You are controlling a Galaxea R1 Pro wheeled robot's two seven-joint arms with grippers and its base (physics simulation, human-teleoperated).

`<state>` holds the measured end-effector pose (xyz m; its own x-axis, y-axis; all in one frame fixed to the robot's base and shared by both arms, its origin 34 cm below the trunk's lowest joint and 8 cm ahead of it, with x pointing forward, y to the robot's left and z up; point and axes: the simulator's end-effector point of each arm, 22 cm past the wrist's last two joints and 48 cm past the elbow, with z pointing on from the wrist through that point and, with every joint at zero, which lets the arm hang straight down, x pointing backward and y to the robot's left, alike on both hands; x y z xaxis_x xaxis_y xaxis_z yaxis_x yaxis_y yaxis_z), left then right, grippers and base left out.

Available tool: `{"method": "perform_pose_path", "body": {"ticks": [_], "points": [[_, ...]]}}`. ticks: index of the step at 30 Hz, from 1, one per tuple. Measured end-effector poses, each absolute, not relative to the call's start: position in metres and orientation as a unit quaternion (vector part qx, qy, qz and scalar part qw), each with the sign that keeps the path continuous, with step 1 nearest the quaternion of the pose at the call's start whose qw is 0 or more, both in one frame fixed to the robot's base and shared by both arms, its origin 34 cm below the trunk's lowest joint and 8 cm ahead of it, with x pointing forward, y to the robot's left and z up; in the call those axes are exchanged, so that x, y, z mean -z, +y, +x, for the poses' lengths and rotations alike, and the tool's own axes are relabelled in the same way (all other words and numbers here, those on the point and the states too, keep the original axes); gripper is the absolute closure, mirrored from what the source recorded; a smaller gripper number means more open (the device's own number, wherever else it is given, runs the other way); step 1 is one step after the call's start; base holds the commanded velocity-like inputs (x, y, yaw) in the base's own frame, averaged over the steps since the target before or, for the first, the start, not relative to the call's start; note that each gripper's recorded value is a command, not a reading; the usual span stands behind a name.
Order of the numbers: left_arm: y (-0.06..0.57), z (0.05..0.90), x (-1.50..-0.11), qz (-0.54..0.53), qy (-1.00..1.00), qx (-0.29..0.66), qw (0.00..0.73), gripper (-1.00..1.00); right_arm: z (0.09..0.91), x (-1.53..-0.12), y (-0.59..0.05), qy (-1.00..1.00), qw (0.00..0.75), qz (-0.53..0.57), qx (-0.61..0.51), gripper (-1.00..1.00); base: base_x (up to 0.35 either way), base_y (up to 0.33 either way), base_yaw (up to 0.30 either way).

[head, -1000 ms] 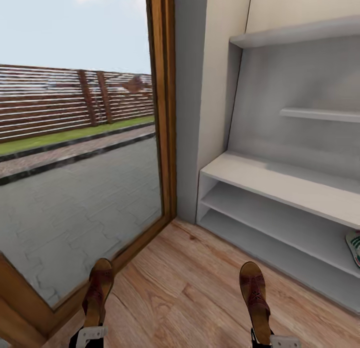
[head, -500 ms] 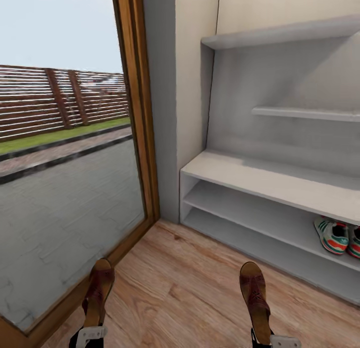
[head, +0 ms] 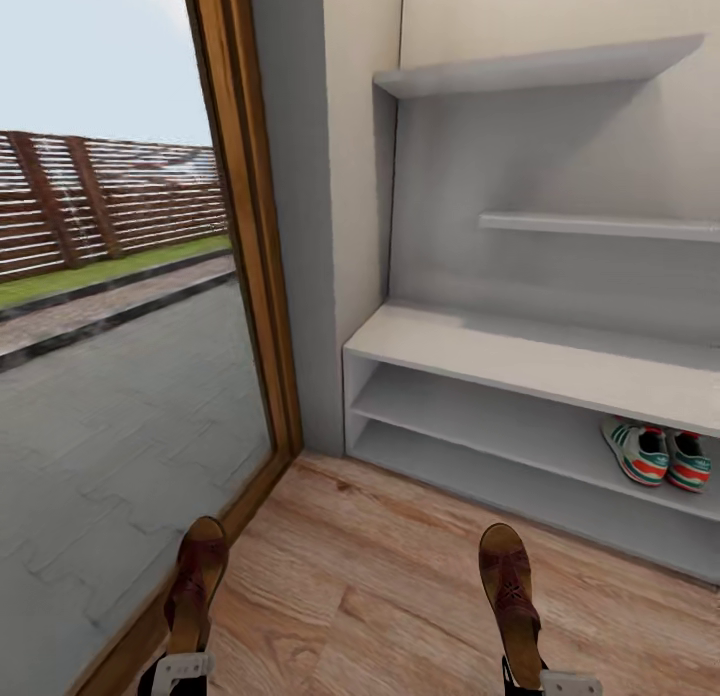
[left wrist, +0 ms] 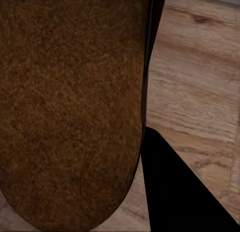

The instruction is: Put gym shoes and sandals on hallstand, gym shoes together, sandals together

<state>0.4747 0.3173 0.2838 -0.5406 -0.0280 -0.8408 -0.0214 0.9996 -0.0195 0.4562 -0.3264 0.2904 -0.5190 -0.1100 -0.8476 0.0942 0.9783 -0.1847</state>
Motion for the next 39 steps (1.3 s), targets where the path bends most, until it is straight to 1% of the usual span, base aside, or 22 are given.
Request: {"method": "perform_pose_path", "body": {"ticks": [8, 34, 39], "points": [[0.3172, 0.4747, -0.2837, -0.014, 0.878, 0.004, 0.479, 1.00, 0.4561, -0.2904, -0.3265, 0.865, 0.490, -0.005, 0.104, 1.00, 0.006, 0.099, -0.265], [0.3166, 0.4745, -0.2836, -0.013, 0.878, 0.004, 0.479, 1.00, 0.4561, -0.2903, -0.3266, 0.865, 0.490, -0.004, 0.104, 1.00, 0.001, 0.000, -0.265], [0.3162, 0.4744, -0.2836, -0.013, 0.878, 0.004, 0.478, 1.00, 0.4561, -0.2905, -0.3266, 0.865, 0.491, -0.004, 0.104, 1.00, 0.148, -0.109, -0.265]]}}
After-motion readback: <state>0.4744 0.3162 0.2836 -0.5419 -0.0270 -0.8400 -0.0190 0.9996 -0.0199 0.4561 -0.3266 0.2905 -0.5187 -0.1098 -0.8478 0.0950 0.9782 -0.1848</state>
